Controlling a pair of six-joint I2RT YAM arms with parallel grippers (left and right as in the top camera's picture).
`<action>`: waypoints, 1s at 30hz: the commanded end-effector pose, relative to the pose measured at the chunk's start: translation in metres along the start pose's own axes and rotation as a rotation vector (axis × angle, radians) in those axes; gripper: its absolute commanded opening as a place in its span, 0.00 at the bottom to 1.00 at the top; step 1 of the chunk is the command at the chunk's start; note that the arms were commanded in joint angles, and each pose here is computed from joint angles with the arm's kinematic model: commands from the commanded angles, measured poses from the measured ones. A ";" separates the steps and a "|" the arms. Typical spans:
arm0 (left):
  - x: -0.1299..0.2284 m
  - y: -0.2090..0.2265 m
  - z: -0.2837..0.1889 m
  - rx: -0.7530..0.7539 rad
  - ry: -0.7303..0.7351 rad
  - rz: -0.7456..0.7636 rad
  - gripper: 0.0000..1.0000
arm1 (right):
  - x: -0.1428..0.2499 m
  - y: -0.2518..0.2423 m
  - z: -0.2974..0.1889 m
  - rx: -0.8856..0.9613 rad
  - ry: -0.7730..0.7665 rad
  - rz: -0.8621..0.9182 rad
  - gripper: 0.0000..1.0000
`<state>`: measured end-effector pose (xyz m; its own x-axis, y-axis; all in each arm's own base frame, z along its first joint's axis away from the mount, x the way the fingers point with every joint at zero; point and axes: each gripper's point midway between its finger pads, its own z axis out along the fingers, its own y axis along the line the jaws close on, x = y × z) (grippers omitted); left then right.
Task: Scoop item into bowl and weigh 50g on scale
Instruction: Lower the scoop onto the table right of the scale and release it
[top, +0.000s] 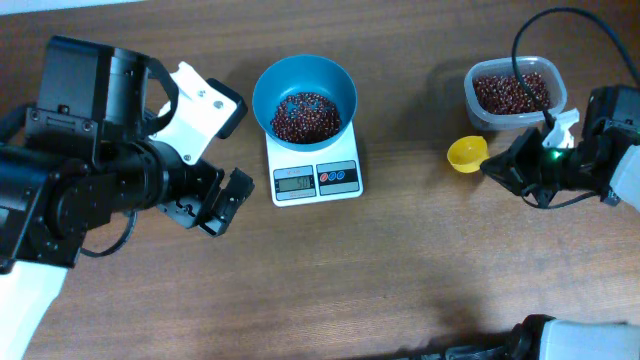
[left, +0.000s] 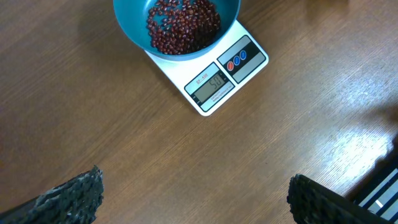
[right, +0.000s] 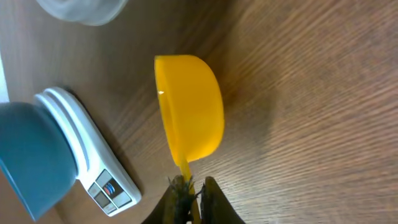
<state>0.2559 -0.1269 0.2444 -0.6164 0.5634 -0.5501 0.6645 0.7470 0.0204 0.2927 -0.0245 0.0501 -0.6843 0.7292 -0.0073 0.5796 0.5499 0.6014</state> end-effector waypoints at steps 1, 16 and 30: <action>-0.005 0.000 -0.006 -0.010 -0.023 -0.003 0.99 | 0.004 -0.024 0.007 0.104 0.004 0.025 0.28; -0.005 0.000 -0.006 -0.010 -0.023 -0.003 0.99 | 0.023 -0.043 0.004 0.200 0.066 0.078 0.99; -0.005 0.000 -0.006 -0.010 -0.023 -0.003 0.99 | 0.036 -0.077 -0.008 0.397 0.059 0.234 0.99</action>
<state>0.2559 -0.1269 0.2444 -0.6167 0.5631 -0.5501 0.6642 0.7472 0.0202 0.2318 -0.0401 0.0155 -0.5704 0.8103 0.1344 0.8027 0.5152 0.3005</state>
